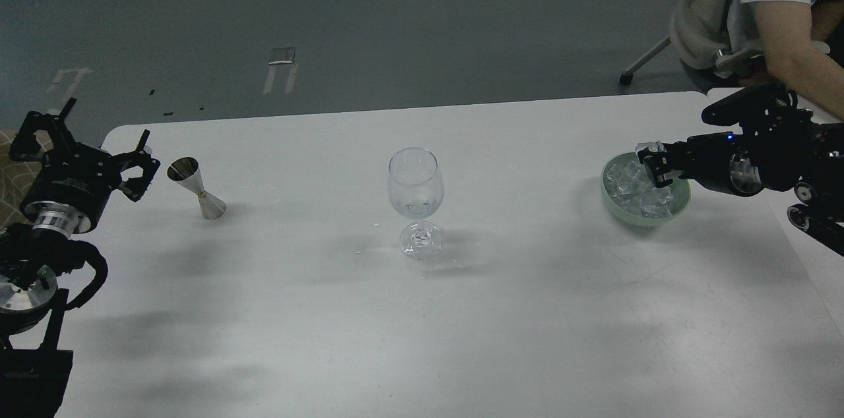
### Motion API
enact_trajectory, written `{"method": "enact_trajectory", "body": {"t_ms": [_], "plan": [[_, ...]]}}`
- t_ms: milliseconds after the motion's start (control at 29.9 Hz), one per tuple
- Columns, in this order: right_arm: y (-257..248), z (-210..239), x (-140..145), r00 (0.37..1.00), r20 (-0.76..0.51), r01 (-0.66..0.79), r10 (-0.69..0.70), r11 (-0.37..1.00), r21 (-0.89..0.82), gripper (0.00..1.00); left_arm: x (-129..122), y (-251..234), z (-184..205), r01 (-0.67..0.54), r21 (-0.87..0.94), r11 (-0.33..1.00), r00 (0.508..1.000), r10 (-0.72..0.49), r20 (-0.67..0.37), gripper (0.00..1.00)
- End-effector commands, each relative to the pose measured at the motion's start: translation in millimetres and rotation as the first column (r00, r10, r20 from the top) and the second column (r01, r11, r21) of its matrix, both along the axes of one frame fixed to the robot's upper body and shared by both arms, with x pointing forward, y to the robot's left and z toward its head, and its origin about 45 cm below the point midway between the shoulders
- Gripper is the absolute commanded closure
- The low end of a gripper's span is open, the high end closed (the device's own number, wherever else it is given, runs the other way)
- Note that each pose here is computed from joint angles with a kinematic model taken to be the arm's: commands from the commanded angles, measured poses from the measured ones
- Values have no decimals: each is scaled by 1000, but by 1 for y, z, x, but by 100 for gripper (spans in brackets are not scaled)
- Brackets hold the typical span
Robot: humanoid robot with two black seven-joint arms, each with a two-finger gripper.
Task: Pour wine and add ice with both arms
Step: 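Reach the right gripper into the green bowl and grasp ice, then carry the ice with the right gripper over the wine glass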
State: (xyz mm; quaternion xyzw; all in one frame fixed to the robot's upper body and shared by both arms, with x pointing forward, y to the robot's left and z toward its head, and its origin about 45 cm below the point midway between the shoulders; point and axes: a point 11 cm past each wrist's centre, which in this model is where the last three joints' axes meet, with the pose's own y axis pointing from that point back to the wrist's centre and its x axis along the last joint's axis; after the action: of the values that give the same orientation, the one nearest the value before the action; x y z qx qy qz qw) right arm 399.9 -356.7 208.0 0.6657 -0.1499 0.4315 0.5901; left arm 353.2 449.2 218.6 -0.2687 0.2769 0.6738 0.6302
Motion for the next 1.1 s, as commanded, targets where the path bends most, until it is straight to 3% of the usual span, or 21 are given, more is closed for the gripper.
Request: {"method": "enact_trajectory", "body": {"t_ms": [0,602,1070], "plan": [[7,30,6,997,72,-17,13,998,53,100,2,-1,3,4,0,1000,1000,-4,7,2],[58,65,-33,969,120,-225,215,971,81,100,4,-2,6,9,3,1000,1000,-9,13,2],[173,114,-31,871,292,-464,396,858,219,100,5,-3,11,25,12,1000,999,-25,36,2]]}}
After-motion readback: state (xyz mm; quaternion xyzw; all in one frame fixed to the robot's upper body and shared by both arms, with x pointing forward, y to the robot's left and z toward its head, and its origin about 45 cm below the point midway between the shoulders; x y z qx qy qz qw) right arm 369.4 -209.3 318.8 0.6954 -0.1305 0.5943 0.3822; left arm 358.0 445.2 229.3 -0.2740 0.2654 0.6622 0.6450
